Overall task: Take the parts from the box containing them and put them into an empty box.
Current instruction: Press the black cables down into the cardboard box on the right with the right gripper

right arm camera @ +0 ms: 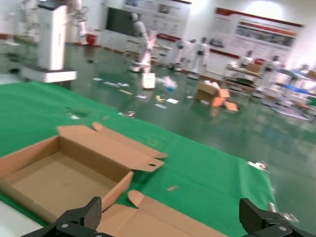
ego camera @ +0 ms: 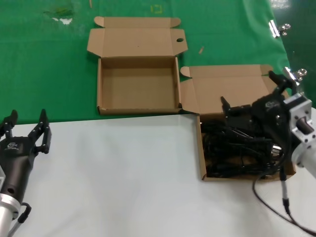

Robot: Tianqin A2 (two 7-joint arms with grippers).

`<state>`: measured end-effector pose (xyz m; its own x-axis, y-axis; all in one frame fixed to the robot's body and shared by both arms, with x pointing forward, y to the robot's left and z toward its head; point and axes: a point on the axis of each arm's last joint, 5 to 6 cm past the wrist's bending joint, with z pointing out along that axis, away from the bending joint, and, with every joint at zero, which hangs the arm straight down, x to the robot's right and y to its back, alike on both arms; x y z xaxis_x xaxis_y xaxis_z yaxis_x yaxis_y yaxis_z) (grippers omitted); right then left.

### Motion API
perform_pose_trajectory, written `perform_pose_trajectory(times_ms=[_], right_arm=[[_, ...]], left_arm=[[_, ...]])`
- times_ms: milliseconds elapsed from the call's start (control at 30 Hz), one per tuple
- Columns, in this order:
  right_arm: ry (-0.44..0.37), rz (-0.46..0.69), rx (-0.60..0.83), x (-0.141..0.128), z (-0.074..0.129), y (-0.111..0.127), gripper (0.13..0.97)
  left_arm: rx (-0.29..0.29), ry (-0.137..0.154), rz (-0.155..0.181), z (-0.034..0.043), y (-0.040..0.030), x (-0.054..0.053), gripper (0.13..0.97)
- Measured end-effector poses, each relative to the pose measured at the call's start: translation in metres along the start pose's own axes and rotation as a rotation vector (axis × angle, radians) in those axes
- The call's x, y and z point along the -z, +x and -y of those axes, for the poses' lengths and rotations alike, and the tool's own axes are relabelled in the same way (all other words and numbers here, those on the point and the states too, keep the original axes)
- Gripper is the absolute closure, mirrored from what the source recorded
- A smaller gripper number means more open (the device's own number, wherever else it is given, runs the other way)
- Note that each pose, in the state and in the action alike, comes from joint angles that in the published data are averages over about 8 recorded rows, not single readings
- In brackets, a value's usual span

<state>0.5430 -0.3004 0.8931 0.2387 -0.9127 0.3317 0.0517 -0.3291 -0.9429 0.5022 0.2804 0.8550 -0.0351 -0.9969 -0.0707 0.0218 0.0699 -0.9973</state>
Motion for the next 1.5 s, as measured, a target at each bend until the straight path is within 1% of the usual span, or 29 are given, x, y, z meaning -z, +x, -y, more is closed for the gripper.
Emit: perform_pose_trajectory(times_ms=[100,133,267,400,533,667,800,967,1133,1333,1500], right_arm=[[0.003,0.058,0.045,-0.005,0.008,0.012,0.130],[0.004,0.081,0.061,-0.007,0.012,0.016,0.130],[-0.001,0.183,0.121,-0.012,0.025,0.031,0.130],[-0.028,0.297,0.163,-0.014,0.038,0.046,0.130],[-0.077,0.403,0.195,-0.016,0.050,0.060,0.130],[-0.140,0.485,0.253,-0.018,0.059,0.075,0.130],[-0.206,0.556,0.343,-0.021,0.061,0.090,0.130],[-0.291,0.639,0.475,-0.027,0.059,0.113,0.130],[-0.356,0.706,0.582,-0.033,0.057,0.134,0.130],[-0.411,0.760,0.658,-0.040,0.056,0.151,0.130],[-0.445,0.791,0.688,-0.042,0.050,0.157,0.130]], left_arm=[[0.000,0.000,0.000,0.0000,0.0000,0.000,0.651],[0.000,0.000,0.000,0.0000,0.0000,0.000,0.651],[0.000,0.000,0.000,0.0000,0.0000,0.000,0.736],[0.000,0.000,0.000,0.0000,0.0000,0.000,0.820],[0.000,0.000,0.000,0.0000,0.0000,0.000,0.820],[0.000,0.000,0.000,0.0000,0.0000,0.000,0.871],[0.000,0.000,0.000,0.0000,0.0000,0.000,0.922],[0.000,0.000,0.000,0.0000,0.0000,0.000,0.939],[0.000,0.000,0.000,0.0000,0.0000,0.000,0.957],[0.000,0.000,0.000,0.0000,0.0000,0.000,0.957],[0.000,0.000,0.000,0.0000,0.0000,0.000,0.957]])
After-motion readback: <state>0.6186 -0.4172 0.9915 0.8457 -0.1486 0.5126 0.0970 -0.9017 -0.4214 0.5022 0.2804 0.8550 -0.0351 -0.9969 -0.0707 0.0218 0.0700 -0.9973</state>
